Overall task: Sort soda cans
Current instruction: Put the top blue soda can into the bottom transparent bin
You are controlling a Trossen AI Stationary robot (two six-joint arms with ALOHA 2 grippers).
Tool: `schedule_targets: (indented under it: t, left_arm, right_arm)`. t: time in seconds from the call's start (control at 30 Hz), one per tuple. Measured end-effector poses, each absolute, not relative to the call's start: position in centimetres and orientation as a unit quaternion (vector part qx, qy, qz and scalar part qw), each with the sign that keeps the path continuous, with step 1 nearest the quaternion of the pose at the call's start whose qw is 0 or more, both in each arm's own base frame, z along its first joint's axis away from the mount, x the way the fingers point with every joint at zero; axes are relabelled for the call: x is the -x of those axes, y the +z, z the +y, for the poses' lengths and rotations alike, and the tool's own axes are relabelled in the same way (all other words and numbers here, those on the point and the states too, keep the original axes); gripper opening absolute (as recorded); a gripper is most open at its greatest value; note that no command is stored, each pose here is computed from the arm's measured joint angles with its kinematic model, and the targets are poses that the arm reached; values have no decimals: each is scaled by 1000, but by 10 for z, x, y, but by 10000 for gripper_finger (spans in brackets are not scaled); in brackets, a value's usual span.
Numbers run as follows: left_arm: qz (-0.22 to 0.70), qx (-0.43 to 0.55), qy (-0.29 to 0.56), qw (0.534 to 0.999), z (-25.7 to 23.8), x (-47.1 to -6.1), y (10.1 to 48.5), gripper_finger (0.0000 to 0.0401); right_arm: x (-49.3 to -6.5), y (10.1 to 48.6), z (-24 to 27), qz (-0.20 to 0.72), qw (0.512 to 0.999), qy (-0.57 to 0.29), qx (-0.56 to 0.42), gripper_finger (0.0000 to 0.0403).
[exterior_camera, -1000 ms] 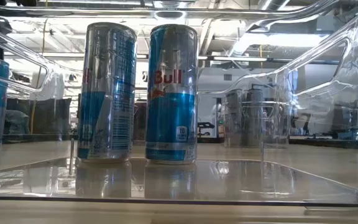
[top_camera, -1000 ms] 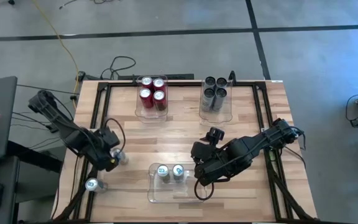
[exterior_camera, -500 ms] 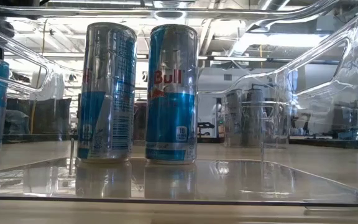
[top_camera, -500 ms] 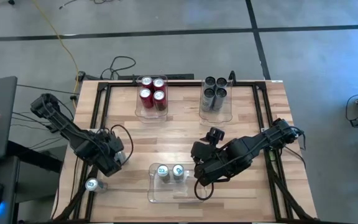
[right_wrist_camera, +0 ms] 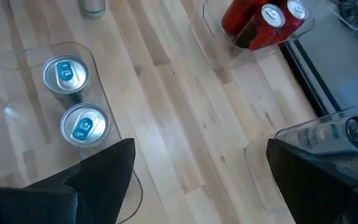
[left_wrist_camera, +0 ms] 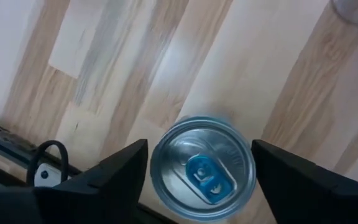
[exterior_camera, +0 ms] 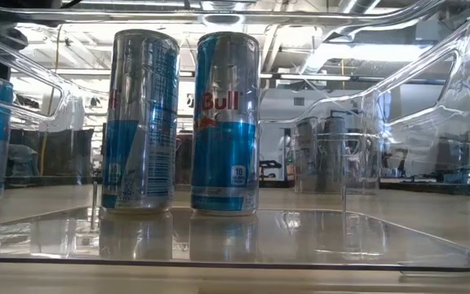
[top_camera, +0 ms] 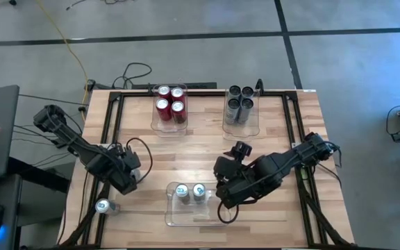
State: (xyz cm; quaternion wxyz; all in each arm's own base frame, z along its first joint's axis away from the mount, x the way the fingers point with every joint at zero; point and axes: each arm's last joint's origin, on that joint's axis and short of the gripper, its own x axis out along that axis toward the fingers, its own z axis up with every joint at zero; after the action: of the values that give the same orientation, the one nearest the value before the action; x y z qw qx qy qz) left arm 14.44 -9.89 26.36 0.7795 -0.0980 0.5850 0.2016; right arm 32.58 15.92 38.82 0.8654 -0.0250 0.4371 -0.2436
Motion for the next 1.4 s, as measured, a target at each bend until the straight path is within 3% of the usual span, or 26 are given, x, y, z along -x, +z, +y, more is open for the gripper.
schedule_targets:
  t: [0.17, 0.57, 1.0, 1.4]
  left_arm:
    - [597, 106, 195, 771, -98, -145, 264, 232]
    - [611, 130, 185, 759, -99, -143, 275, 232]
    - [525, 189, 114, 822, -110, -160, 342, 232]
    - [513, 123, 34, 848, -159, -224, 370, 232]
  right_arm:
    - [-323, 388, 165, 432, 869, -241, 31, 380]
    - [-296, 410, 174, 379, 892, -242, 44, 380]
    - [-263, 443, 158, 335, 911, -236, 52, 380]
    - [-249, 431, 134, 354, 895, -262, 68, 380]
